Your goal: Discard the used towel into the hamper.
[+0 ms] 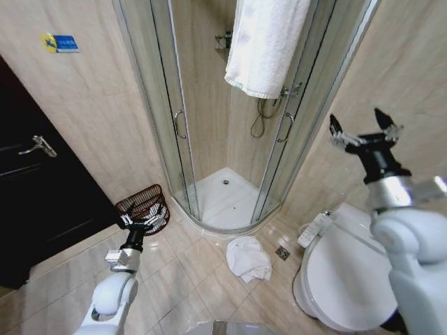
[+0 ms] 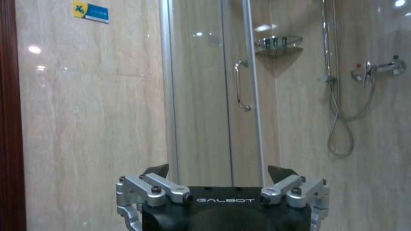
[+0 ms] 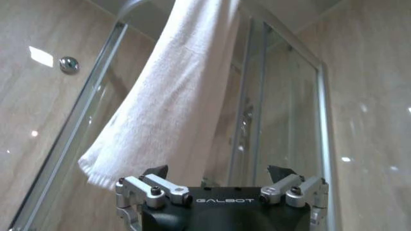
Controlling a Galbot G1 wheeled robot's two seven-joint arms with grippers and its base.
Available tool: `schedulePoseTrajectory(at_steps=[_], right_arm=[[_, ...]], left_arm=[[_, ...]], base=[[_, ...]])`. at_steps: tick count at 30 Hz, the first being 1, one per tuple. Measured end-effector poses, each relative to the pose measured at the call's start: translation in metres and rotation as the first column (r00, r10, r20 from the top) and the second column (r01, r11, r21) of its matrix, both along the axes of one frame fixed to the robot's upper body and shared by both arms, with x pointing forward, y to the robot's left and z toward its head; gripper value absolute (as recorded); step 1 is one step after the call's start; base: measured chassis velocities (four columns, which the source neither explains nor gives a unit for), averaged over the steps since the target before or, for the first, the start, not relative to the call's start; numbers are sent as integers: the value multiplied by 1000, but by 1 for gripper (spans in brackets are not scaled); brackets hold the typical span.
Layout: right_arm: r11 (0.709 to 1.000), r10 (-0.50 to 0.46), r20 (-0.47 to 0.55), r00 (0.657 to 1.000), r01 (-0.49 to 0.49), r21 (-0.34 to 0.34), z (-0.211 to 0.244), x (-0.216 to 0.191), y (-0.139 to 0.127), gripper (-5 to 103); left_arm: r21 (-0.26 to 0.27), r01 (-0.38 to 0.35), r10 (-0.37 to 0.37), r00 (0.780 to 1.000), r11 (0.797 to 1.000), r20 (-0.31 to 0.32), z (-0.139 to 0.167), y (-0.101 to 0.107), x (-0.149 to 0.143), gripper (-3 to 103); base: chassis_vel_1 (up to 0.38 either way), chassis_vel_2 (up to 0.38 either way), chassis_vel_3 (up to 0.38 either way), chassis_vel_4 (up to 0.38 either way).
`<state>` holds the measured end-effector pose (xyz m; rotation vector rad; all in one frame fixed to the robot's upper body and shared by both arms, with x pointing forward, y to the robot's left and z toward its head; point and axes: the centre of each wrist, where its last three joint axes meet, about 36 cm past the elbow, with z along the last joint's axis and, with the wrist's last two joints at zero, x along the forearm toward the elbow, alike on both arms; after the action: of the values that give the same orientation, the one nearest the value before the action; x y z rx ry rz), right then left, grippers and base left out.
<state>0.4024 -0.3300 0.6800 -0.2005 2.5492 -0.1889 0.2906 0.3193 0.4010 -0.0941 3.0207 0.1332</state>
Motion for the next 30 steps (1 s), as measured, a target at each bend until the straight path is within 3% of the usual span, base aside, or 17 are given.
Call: schedulePoseTrajectory(at_steps=[11,18,26,30], right_arm=[[999,39,121,992,-40,-1,94,85,16,100],[995,96,174,980,-98,4,176,136,67,100],[992,109,171,979,-118,39,222,172,116,100],[993,95,133,987,-103,57,234,195,129,100]], left_arm=[[19,-26,26,1000,999,-14,9,5,-3,100],[24,-64,64,998,998,-15,15,16,-14,100],[17,-87,87,996,996,-11,12,22,-22,100],[14,-98,98,995,995,0,10,27,-24,100]], base=[[0,0,0,0],[0,0,0,0],[0,0,0,0],[0,0,0,0]])
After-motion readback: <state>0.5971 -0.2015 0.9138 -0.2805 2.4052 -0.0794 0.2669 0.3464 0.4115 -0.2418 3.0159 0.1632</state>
